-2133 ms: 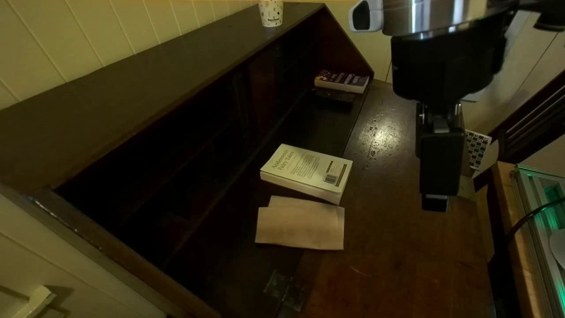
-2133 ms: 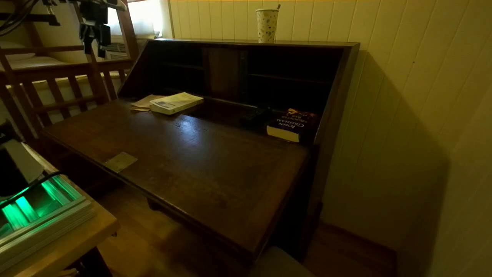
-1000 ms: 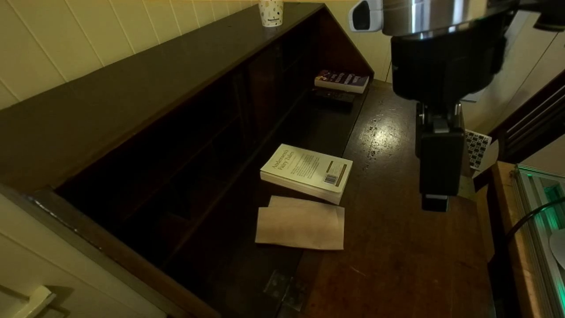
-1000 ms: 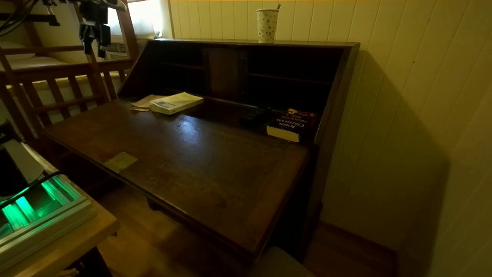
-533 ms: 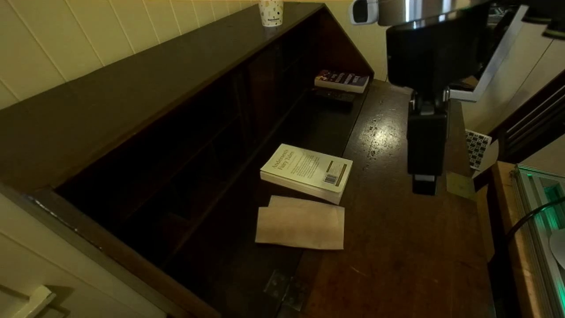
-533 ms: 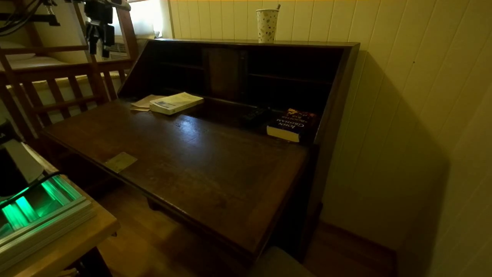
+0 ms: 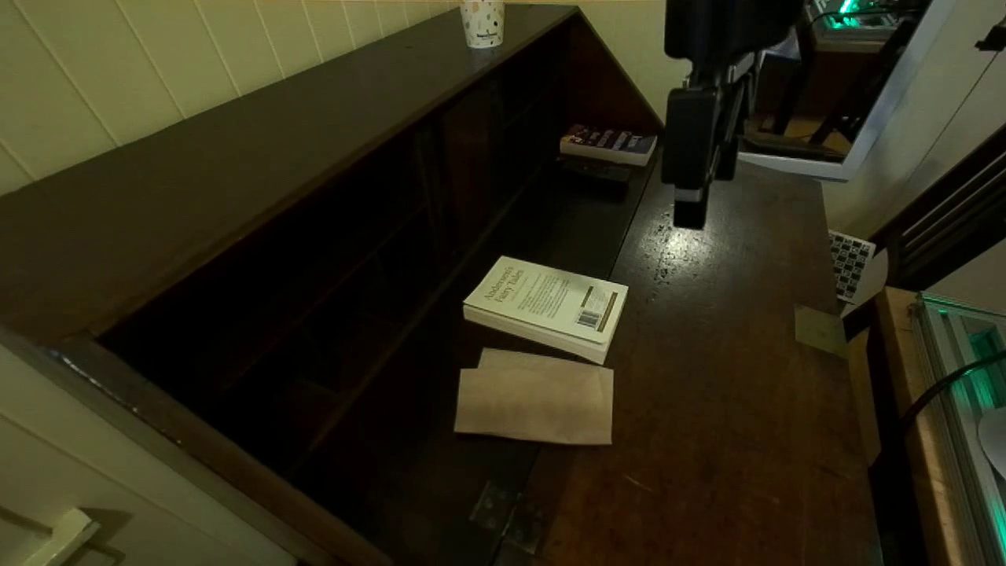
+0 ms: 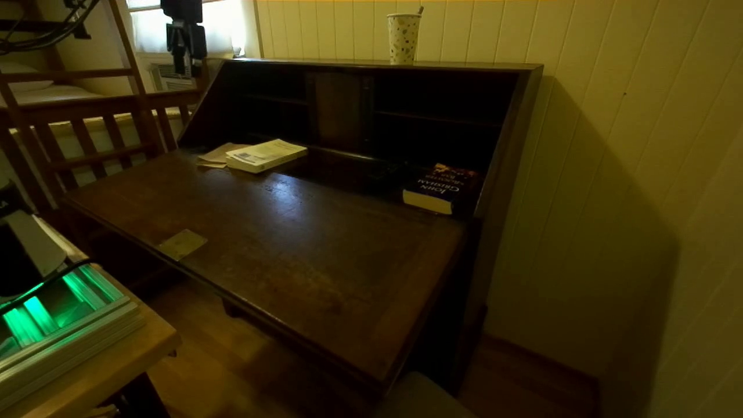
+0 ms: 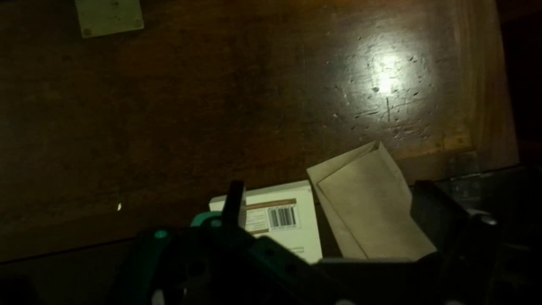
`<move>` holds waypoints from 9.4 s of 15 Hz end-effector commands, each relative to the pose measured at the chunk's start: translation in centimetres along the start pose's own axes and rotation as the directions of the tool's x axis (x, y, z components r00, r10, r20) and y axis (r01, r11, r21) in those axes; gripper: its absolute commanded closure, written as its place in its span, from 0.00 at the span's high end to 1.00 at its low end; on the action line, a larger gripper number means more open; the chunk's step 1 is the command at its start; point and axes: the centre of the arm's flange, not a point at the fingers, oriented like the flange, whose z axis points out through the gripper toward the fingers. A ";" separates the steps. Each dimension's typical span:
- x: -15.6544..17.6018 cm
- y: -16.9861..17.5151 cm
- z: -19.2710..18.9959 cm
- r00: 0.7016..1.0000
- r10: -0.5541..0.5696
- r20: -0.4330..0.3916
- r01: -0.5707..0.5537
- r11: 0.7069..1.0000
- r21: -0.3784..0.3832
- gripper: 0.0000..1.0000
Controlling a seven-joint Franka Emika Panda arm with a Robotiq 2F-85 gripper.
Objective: Pick up the cup, place it in between the books, remove the marker from the cup and place it on top of the cabinet
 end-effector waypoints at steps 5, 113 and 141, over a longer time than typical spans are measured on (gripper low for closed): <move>4.2 3.7 -7.9 0.975 -0.001 -0.224 -0.025 0.993 -0.114 1.00; 17.5 26.1 -15.7 0.847 -0.051 -0.529 0.185 0.961 0.204 0.01; 11.0 27.7 -2.1 0.897 -0.053 -0.438 0.137 0.977 0.163 0.01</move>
